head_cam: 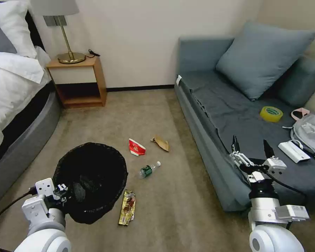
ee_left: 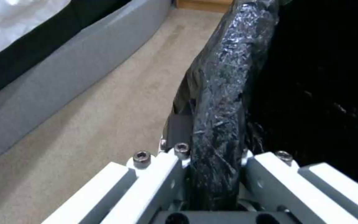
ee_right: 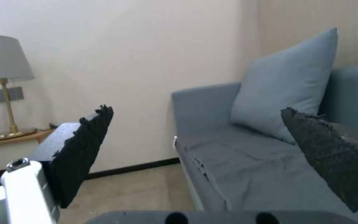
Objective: Pick up the trash bin, then pick up the garbage on the floor and place it into the trash bin.
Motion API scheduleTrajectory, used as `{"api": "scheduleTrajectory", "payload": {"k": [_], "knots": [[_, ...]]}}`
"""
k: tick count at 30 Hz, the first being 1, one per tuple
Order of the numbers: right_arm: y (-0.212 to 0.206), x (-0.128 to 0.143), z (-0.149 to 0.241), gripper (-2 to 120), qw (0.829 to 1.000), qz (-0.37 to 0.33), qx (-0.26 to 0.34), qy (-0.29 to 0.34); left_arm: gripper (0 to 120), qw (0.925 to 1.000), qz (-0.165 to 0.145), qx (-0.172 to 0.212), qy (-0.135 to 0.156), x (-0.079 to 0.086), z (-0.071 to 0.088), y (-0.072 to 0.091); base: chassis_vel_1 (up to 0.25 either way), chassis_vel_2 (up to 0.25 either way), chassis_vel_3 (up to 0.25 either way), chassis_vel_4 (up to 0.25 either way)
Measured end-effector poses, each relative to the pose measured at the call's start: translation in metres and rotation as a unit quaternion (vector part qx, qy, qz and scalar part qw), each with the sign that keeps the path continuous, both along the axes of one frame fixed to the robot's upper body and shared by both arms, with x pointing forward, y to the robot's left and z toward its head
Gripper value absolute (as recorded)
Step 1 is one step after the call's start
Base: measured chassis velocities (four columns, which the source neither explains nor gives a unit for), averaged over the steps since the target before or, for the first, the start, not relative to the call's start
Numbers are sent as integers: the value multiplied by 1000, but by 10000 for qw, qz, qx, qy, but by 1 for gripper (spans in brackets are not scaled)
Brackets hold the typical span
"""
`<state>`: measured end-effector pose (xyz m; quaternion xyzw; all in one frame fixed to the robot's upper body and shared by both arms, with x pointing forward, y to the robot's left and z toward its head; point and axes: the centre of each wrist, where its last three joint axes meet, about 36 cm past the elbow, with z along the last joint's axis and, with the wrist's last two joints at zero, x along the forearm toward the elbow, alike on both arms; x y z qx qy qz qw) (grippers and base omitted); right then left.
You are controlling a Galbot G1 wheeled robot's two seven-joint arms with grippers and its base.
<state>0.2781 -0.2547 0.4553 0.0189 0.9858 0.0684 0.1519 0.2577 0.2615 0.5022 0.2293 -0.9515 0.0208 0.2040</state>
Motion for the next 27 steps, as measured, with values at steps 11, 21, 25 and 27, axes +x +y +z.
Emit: {"api": "scheduleTrajectory", "payload": {"k": [11,21,25,27], "knots": [[0,2,-1,100,10000,66,-7,-37,2,10000,35,15,-58,5,-1,6,0,0,0,0],[0,5,0,100,9999,130,22,-74,2,9999,50,-2,-104,8,0,7,0,0,0,0],[0,6,0,100,9999,153,22,-66,2,9999,52,-11,-110,8,0,7,0,0,0,0],[1,6,0,100,9998,169,25,-50,2,9999,55,-16,-110,8,0,7,0,0,0,0]]}}
